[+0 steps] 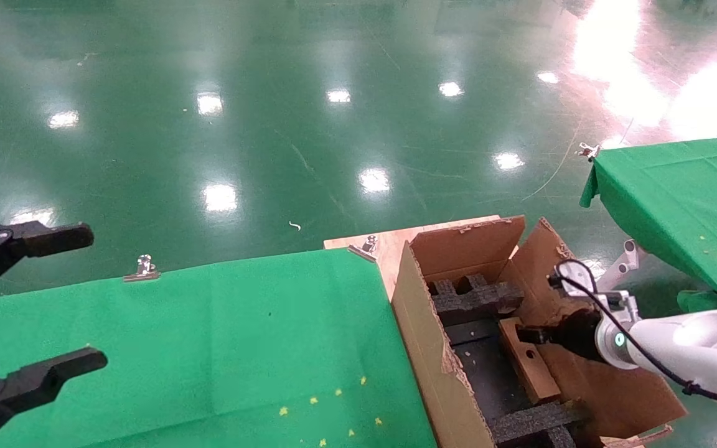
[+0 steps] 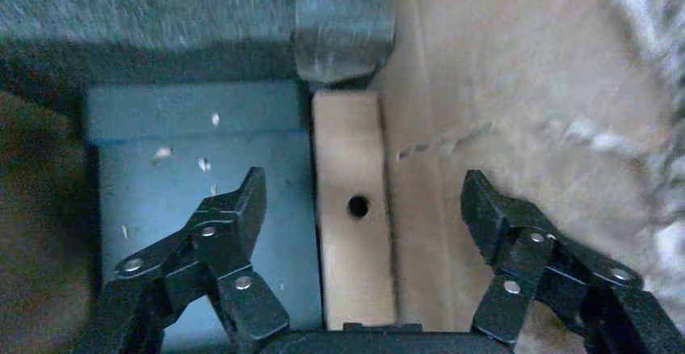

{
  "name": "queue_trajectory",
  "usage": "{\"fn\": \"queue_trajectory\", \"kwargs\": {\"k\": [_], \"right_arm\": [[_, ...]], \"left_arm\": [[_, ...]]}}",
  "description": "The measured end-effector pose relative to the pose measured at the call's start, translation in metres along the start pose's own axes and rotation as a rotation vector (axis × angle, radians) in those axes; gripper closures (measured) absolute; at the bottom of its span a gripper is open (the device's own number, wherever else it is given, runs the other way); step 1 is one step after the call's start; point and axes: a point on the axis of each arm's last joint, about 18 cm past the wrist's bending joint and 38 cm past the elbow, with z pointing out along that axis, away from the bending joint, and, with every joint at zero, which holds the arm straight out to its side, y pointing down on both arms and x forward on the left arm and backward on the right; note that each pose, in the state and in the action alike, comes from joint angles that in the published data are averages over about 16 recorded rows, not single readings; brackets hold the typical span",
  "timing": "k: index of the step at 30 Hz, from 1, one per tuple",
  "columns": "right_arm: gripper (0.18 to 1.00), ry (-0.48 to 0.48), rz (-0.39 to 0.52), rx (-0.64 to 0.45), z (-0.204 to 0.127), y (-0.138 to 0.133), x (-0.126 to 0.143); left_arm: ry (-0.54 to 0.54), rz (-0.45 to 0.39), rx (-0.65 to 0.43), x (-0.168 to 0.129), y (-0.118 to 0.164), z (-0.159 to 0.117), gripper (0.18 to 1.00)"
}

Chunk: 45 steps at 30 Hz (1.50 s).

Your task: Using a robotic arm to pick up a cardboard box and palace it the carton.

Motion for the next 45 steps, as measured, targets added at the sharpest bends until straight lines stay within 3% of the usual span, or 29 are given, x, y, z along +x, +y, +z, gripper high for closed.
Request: {"fn": "queue_trajectory", "kwargs": {"k": [9, 15, 22, 27, 34, 45], "right_arm": [[0.239, -0.092, 0.012, 0.17, -0.034, -0.07, -0.021], [0.196, -0.222, 0.044, 0.259, -0.066, -0.118, -0.049], [0.179, -0.391, 0.086, 0.295, -0.103, -0.156, -0.076], [0.178, -0.471, 0.102, 0.294, -0.12, -0.168, -0.086], [0.178, -0.504, 0.099, 0.283, -0.125, -0.168, -0.09], [0.178, -0.581, 0.001, 0.249, -0.126, -0.155, -0.105]], "left_arm": [[0.0, 0.0, 0.0, 0.0, 0.0, 0.0, 0.184], [0.0, 0.0, 0.0, 0.0, 0.0, 0.0, 0.184], [0.0, 0.0, 0.0, 0.0, 0.0, 0.0, 0.184], [0.0, 0.0, 0.0, 0.0, 0.0, 0.0, 0.184], [-0.001, 0.0, 0.0, 0.0, 0.0, 0.0, 0.184], [-0.001, 0.0, 0.0, 0.0, 0.0, 0.0, 0.184]]}}
